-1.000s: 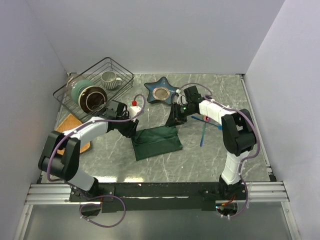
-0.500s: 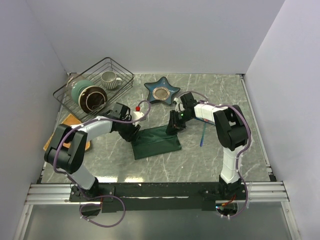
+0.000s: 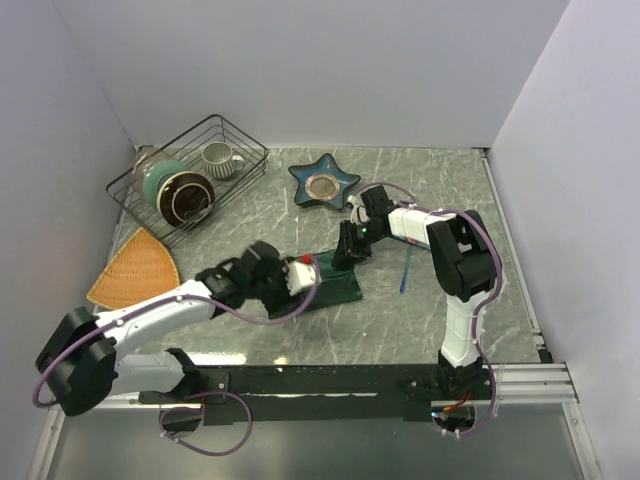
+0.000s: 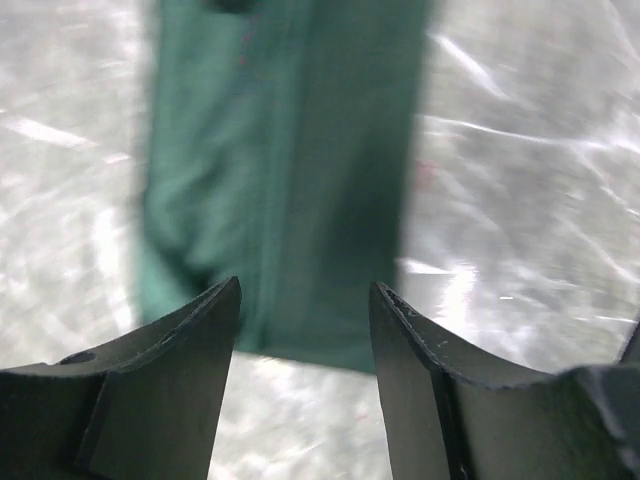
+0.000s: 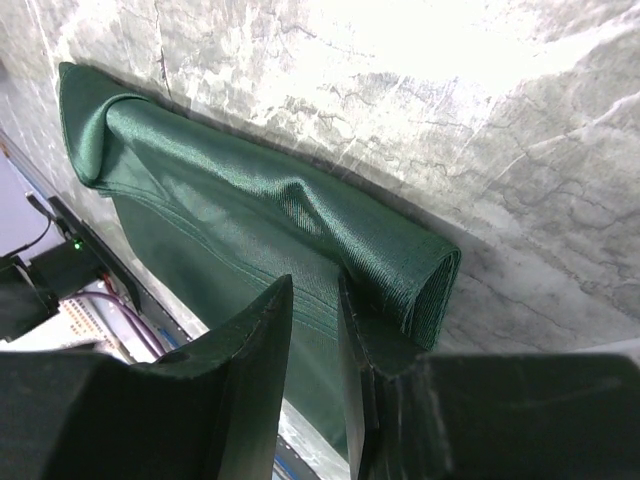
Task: Fold the napkin into a case and place the utensils inside
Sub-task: Pick up the 2/3-rectangle-folded napkin from the center of the board.
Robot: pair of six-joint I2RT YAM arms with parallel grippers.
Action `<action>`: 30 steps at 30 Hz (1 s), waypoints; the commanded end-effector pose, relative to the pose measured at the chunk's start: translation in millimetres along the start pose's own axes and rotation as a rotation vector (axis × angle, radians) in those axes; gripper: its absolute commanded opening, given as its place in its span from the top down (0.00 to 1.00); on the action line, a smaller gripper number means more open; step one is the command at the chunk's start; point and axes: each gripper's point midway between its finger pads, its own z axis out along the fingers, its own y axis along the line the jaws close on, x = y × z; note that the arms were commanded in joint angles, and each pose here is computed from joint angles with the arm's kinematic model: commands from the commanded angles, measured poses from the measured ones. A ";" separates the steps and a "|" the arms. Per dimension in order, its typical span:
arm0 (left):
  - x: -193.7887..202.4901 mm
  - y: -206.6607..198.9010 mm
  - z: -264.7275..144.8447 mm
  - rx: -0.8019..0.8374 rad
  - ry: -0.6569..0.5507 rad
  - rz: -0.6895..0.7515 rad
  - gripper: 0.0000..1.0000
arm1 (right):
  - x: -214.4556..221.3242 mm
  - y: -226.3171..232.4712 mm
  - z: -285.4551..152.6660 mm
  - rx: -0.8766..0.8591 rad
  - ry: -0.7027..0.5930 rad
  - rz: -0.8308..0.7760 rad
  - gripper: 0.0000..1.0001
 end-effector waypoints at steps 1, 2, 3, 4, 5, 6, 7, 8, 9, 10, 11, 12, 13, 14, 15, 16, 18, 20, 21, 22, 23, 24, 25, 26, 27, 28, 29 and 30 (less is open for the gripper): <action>6.7 -7.1 23.6 -0.087 0.050 0.050 0.41 | 10.8 -16.3 7.1 0.072 0.008 -0.004 0.67; 3.9 -13.7 28.8 -0.082 0.050 0.055 0.41 | 10.7 -16.8 7.5 0.074 0.008 -0.004 0.67; 6.8 -16.0 35.9 -0.080 0.075 0.063 0.41 | 10.7 -16.5 7.1 0.074 0.008 -0.004 0.67; 5.5 -20.5 40.8 -0.068 0.074 0.075 0.41 | 11.2 -17.3 7.4 0.076 0.009 -0.004 0.67; 2.4 -27.6 46.1 -0.054 0.063 0.097 0.41 | 11.4 -17.6 7.2 0.078 0.009 -0.006 0.67; 6.0 -33.1 52.0 -0.039 0.074 0.111 0.42 | 12.0 -17.6 7.4 0.079 0.011 -0.009 0.67; 8.9 -30.8 54.4 -0.062 0.089 0.124 0.42 | 12.8 -18.1 7.0 0.082 0.013 -0.009 0.67; 9.8 -35.7 57.8 -0.052 0.089 0.142 0.42 | 13.5 -19.4 7.0 0.084 0.013 -0.008 0.67; 15.1 -38.4 62.0 -0.040 0.105 0.145 0.42 | 14.5 -19.1 6.9 0.085 0.016 -0.009 0.67; 18.6 -39.3 63.8 -0.038 0.116 0.155 0.44 | 15.4 -19.4 6.8 0.085 0.017 -0.009 0.67; 20.8 -40.9 66.5 -0.039 0.119 0.167 0.45 | 16.0 -19.4 6.5 0.085 0.018 -0.008 0.67; 26.6 -41.7 70.3 -0.039 0.137 0.180 0.46 | 16.2 -21.0 6.4 0.087 0.019 -0.005 0.68; 29.5 -38.0 71.5 -0.060 0.151 0.190 0.48 | 17.7 -20.8 6.3 0.087 0.021 -0.005 0.68; 31.3 -35.4 73.4 -0.076 0.158 0.193 0.50 | 18.3 -20.7 6.8 0.087 0.022 -0.007 0.68; 38.7 -35.2 76.3 -0.077 0.184 0.198 0.54 | 19.0 -20.6 7.1 0.084 0.023 -0.007 0.68; 42.1 -34.0 77.2 -0.081 0.196 0.212 0.56 | 20.8 -21.1 6.8 0.085 0.025 -0.003 0.68; 47.5 -33.6 77.9 -0.082 0.213 0.225 0.65 | 22.1 -21.3 6.6 0.084 0.028 -0.005 0.68; 44.9 -34.3 76.2 -0.069 0.207 0.236 0.73 | 24.7 -21.9 6.7 0.086 0.033 -0.005 0.68; 44.9 -36.7 73.9 -0.053 0.209 0.240 0.80 | 25.4 -22.2 5.8 0.086 0.032 -0.005 0.68; 42.5 -39.9 72.1 -0.029 0.200 0.248 0.82 | 28.2 -22.3 5.9 0.086 0.037 -0.002 0.68; 36.1 -40.5 69.2 -0.017 0.182 0.250 0.84 | 29.2 -22.2 5.3 0.084 0.038 -0.004 0.68; 41.8 -43.4 65.2 0.013 0.208 0.247 0.87 | 29.4 -19.4 3.9 0.081 0.036 -0.010 0.68; 35.9 -37.8 63.4 0.014 0.200 0.229 0.89 | 30.8 -18.4 2.9 0.077 0.039 -0.011 0.68; 32.4 -41.9 62.3 0.061 0.187 0.209 0.91 | 31.4 -17.4 1.9 0.074 0.040 -0.013 0.68; 32.8 -41.4 60.5 0.083 0.196 0.188 0.92 | 29.4 -13.0 -1.0 0.067 0.033 -0.025 0.68; 31.2 -35.5 56.8 0.103 0.206 0.148 0.93 | 29.2 -10.3 -2.2 0.060 0.034 -0.032 0.68; 30.0 -40.2 56.5 0.158 0.199 0.119 0.93 | 28.3 -8.6 -3.9 0.058 0.032 -0.043 0.67; 29.9 -33.4 55.1 0.171 0.195 0.079 0.94 | 25.3 -4.1 -7.5 0.052 0.025 -0.055 0.66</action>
